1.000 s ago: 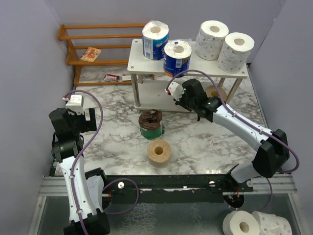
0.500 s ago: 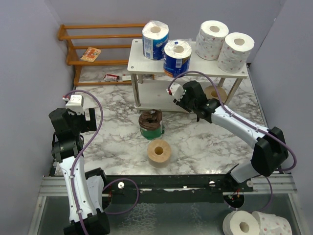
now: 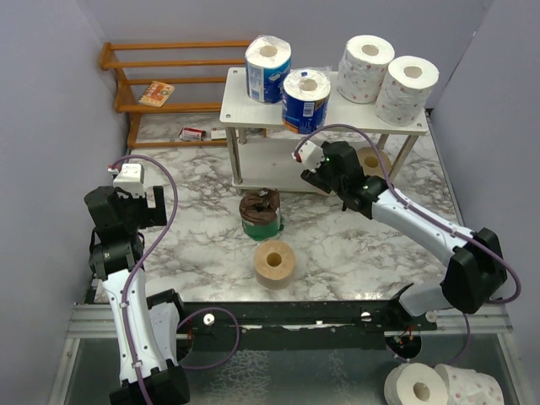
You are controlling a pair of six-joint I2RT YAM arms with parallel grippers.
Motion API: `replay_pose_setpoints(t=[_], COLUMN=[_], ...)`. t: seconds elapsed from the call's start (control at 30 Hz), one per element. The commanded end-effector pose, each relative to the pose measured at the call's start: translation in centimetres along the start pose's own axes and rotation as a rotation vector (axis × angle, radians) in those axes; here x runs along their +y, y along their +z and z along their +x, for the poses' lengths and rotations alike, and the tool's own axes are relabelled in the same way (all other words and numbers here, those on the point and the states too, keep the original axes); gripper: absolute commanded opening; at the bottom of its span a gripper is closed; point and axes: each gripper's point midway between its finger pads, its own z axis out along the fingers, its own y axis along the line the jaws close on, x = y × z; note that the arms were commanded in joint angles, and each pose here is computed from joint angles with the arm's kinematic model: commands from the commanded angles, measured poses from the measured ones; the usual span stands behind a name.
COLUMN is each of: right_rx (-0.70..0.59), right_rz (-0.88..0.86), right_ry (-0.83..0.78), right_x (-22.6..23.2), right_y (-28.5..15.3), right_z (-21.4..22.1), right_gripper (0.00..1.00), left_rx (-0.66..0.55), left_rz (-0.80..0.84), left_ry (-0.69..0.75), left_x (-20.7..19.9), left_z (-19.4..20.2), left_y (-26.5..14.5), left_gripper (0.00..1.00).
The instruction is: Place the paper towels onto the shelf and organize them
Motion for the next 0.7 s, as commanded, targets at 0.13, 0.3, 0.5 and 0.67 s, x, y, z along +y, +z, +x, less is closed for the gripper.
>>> replay_pose_setpoints(t=[0.13,0.3,0.5,0.67], right_rx=[-0.141,-0.126,-0.013,-0.023], right_rz=[-0.007,-0.197,-0.683,-1.122], right_ry=[0.001,-0.059,-0.031,-0.077], right_x=[-1.7,1.6,10.2,18.3], right_y=[-4.9,-7.9,-12.2,-18.7], right_z=[-2.2,-0.7,2.2,0.4], right_gripper=[0.75,1.00,1.00,1.00], left_rx=[-0.024,-0.024,-0.028,-0.019], left_rz=[-0.005,-0.007,0.034,0.046], left_ry=[0.004,0.003,0.003,0.004], left_x=[0.1,0.2,-0.5,-0.7], left_z=[-0.5,-0.5,-0.5,-0.4], left_y=[-0.2,-0.2,-0.2,0.1], left_gripper=[0.99,0.99,0.99,0.99])
